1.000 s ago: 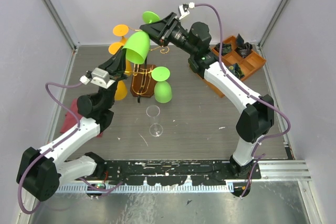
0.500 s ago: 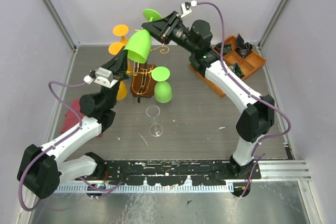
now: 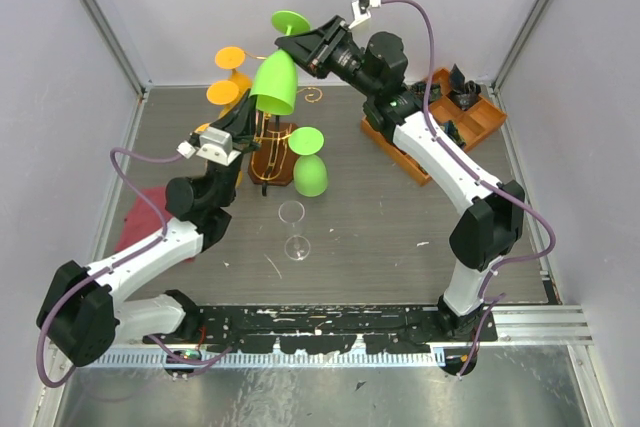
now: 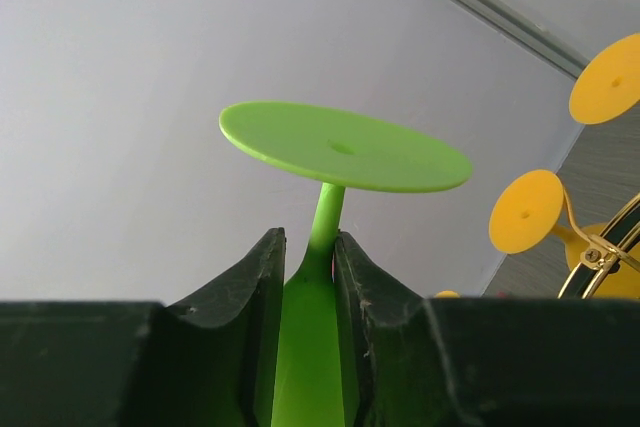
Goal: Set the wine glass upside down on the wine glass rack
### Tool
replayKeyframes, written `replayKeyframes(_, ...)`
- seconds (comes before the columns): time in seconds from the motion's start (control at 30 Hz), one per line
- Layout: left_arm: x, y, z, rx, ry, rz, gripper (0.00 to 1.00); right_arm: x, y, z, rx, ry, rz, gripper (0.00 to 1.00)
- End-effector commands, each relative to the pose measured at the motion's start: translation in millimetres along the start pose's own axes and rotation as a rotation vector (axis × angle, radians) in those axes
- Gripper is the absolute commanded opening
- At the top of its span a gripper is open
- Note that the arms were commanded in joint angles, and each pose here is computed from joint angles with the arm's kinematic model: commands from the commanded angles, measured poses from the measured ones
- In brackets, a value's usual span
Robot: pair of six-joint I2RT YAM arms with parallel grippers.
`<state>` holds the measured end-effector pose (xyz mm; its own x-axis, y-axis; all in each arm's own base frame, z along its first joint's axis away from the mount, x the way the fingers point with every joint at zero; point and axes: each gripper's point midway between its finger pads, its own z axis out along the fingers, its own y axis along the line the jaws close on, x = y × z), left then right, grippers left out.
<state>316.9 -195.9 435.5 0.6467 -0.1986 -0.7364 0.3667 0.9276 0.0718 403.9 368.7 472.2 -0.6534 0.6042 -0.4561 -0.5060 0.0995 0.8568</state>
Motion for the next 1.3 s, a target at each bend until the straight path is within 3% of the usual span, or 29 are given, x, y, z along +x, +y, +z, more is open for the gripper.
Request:
replayKeyframes(0.0, -6.3, -24.6, 6.8, 0.082, -0.019, -0.034, 0.01, 23.1, 38.2, -1.3, -0.102, 0.085, -0.066, 0.28)
replayKeyframes(0.13, -6.6, -26.8, 5.5, 0.092, -0.019, -0.038, 0.09, 22.3, 38.6, -2.2, -0.099, 0.082, -0.088, 0.19)
replayKeyframes(0.27, -2.5, -32.9, 1.8, 0.127, -0.003, -0.036, 0.27, 22.6, 37.7, -2.6, -0.094, 0.088, -0.131, 0.02)
replayKeyframes(0.47, 5.0, -35.7, -11.3, 0.159, 0.058, -0.031, 0.60, 4.7, 35.2, -6.3, -0.038, 0.032, -0.324, 0.01)
replayKeyframes(0.77, 10.3, -22.3, -38.2, 0.135, 0.179, -0.015, 0.91, -71.1, 31.6, -34.0, 0.061, -0.150, -0.560, 0.01)
replayKeyframes(0.87, 6.9, -13.8, -48.4, 0.111, 0.229, -0.017, 0.97, -100.0, 29.9, -47.5, 0.114, -0.227, -0.659, 0.01)
replayKeyframes(1.1, -15.9, 15.1, -52.0, 0.007, 0.289, 0.022, 1.00, -152.7, 15.0, -82.8, 0.241, -0.405, -0.951, 0.01)
replayKeyframes(1.27, -19.0, 22.9, -52.5, -0.015, 0.312, 0.058, 0.98, -174.8, -36.1, -94.4, 0.320, -0.395, -1.044, 0.01)
